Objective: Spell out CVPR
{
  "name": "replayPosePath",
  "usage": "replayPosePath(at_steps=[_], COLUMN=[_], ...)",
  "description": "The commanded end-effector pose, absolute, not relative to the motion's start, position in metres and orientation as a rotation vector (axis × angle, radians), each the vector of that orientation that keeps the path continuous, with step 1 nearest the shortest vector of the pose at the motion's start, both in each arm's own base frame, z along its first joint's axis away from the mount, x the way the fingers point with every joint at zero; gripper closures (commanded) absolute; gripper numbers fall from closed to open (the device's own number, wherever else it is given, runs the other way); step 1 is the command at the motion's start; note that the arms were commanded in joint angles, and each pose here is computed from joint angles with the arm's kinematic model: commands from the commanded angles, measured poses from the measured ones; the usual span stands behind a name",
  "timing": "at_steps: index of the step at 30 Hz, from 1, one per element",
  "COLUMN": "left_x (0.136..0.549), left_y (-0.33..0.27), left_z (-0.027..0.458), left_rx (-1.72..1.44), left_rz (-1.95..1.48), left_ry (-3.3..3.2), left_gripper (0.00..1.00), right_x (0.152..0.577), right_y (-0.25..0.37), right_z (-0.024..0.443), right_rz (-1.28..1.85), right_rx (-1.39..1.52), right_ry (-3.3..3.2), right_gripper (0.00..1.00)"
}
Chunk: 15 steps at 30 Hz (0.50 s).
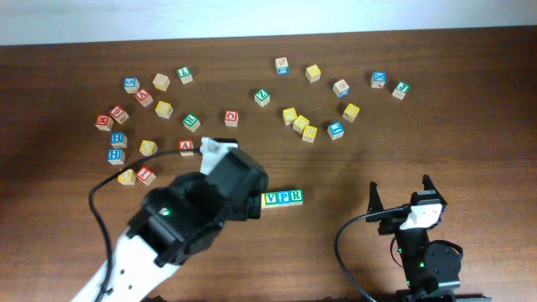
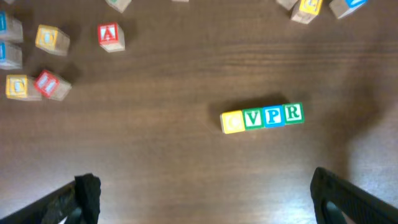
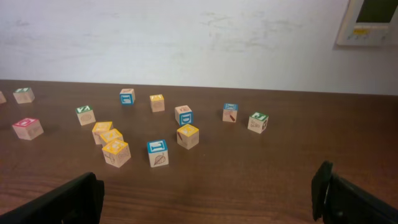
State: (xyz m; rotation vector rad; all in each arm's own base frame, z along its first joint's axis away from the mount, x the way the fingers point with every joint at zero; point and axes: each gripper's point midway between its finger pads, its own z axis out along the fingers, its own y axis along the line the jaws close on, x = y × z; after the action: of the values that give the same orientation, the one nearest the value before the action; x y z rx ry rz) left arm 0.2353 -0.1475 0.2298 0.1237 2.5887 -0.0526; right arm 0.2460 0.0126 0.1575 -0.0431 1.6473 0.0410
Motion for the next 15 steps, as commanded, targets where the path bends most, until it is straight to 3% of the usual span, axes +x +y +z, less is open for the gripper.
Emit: replayPosePath(at_steps=[1,7,15], left_x=[0.250,0.249,0.223], left_y=[-0.153,-0.138,-0.067], left_z=[0.244,0.229,0.182], left_rx=[0.465,0.653,0.357], left_rz=[-0.197,-0.333,-0.231], left_ry=[2.479,2.231,1.991], left_gripper=[0.01,0.01,0.01], right_x=[0.246,0.246,0.246], right_y=[0.008,0.009,0.008], right_z=[0.155,0.155,0.155], right_rz=[0.031,0.031,0.031], right_rx=[-0.021,-0.021,-0.021], right_ry=[1.650,1.650,1.650], right_gripper=[0.02,0.02,0.02])
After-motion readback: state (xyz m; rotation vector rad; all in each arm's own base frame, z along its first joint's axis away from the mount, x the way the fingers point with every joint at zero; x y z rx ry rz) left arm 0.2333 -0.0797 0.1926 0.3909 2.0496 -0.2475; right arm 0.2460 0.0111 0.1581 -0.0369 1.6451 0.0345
